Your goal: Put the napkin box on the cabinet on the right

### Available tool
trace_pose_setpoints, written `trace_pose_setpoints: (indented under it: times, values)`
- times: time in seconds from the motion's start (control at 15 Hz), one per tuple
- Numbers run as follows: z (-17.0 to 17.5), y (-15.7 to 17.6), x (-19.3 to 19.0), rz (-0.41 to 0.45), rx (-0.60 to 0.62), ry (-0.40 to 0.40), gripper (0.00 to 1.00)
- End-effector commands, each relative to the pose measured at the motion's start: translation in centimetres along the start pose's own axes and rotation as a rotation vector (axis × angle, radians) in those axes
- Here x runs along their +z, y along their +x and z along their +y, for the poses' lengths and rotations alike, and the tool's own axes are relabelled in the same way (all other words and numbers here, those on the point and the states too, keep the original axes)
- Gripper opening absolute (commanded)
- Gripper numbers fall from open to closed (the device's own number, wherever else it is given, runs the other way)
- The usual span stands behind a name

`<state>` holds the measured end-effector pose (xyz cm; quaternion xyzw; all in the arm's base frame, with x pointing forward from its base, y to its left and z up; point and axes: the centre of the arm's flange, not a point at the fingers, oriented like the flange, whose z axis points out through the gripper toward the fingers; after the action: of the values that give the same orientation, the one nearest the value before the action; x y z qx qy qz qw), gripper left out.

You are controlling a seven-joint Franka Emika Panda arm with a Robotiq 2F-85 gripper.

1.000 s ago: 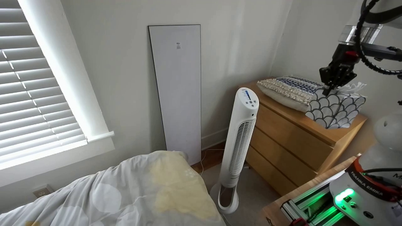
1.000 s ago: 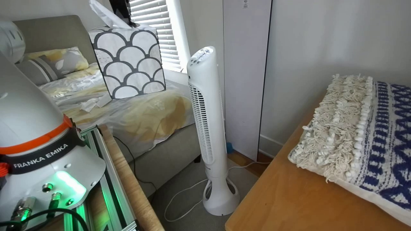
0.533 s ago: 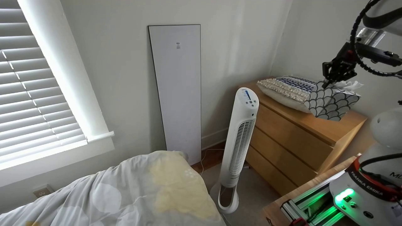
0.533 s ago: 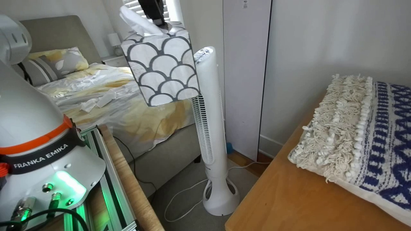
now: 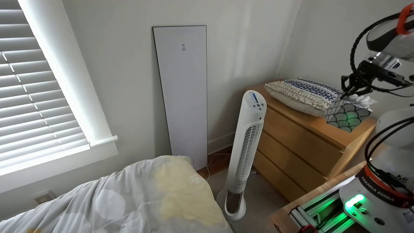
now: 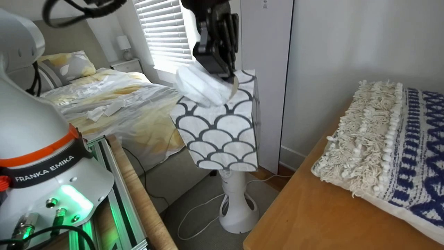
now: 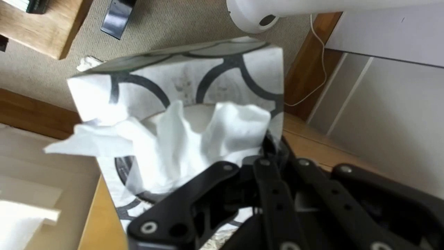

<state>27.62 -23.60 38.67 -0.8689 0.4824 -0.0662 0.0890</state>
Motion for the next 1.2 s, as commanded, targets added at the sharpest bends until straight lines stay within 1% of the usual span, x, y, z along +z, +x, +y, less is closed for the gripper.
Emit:
trace_pose_setpoints:
  times: [0.0,0.2,0.4,0.53,0.8,0.93,1.13]
  values:
    - [2.0,4.2,3.2,0.019,0.184,-0.029,0.01]
    - [5.0,6.9,3.8,0.049,0.323,-0.043,0.01]
    - [7.2,9.0,4.4,0.066,0.422,-0.073,0.01]
    - [8.0,10.6,4.9,0.09,0.474,-0.083,0.01]
    - [7.8,13.2,5.7,0.132,0.521,-0.1,0.01]
    - [7.4,14.2,6.5,0.125,0.532,-0.123,0.01]
    - [6.7,15.5,7.8,0.128,0.546,-0.126,0.01]
